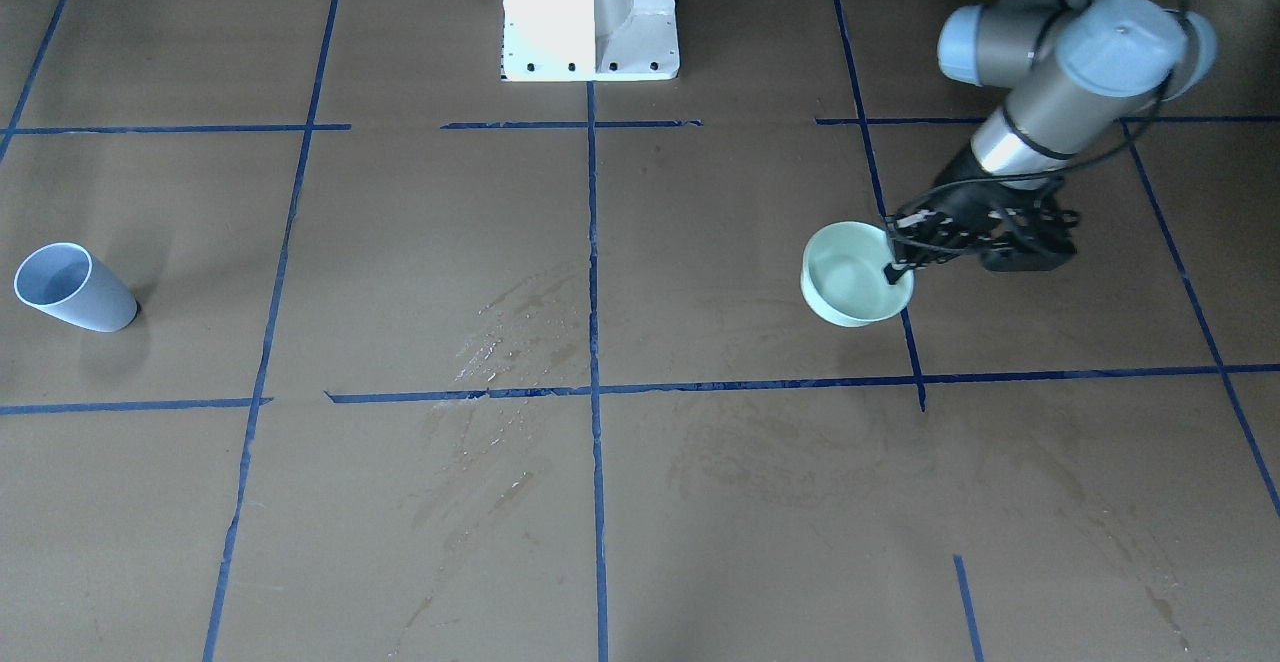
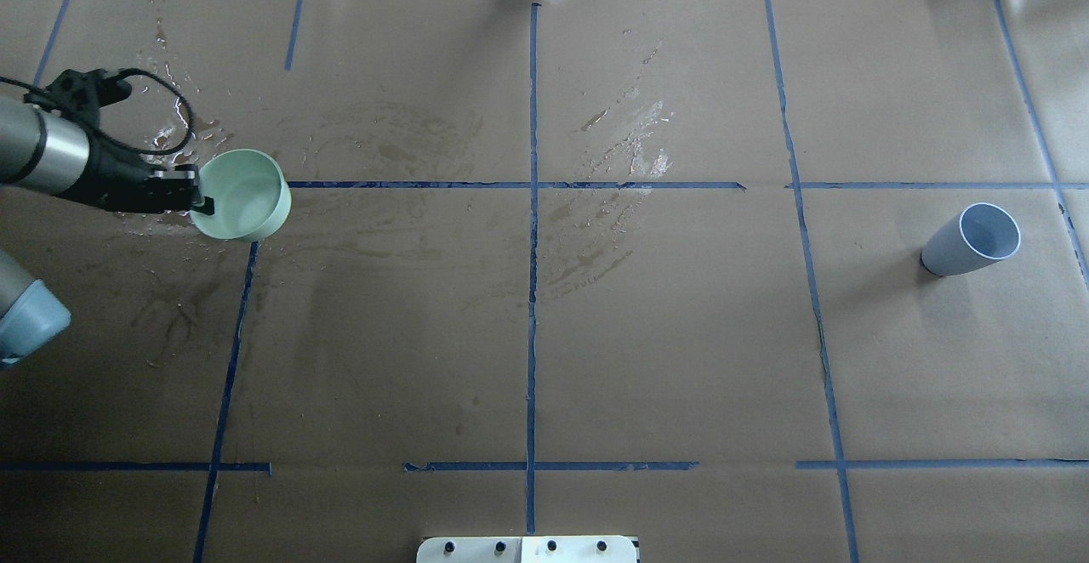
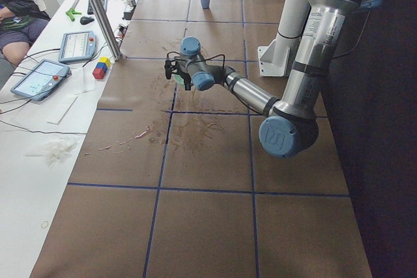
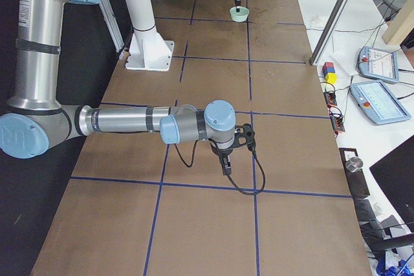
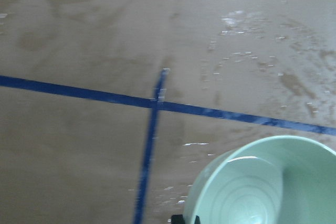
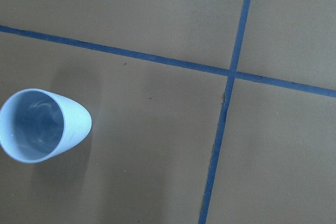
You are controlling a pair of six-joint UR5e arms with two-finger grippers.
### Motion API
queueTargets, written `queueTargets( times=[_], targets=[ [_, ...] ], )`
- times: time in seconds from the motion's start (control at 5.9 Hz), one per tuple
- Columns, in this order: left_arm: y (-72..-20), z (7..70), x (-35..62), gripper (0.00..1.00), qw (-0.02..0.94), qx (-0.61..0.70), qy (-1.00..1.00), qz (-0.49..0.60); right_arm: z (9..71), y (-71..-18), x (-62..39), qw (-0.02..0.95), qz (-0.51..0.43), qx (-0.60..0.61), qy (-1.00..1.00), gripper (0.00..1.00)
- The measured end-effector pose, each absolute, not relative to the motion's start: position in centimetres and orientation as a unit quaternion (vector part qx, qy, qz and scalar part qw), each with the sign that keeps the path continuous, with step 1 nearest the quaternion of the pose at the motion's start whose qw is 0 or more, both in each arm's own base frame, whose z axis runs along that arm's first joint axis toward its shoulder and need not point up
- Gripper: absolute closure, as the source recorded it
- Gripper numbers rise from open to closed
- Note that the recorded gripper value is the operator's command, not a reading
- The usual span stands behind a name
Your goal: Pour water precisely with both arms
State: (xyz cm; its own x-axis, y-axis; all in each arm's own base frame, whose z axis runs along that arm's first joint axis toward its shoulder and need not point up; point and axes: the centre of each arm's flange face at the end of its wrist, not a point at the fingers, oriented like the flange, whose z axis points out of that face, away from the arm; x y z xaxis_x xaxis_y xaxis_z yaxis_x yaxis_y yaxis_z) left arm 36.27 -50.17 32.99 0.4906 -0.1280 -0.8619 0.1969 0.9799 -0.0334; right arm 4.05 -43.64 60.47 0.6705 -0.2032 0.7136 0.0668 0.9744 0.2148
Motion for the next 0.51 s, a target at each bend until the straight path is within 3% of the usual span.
queueTargets(
  times=[0.51],
  targets=[
    [-47.9, 21.9, 54.2, 0.94, 0.868, 0.028, 0.481, -0.119, 60.5, -43.6, 4.1, 0.910, -0.074, 0.085, -0.399, 0.00]
  ],
)
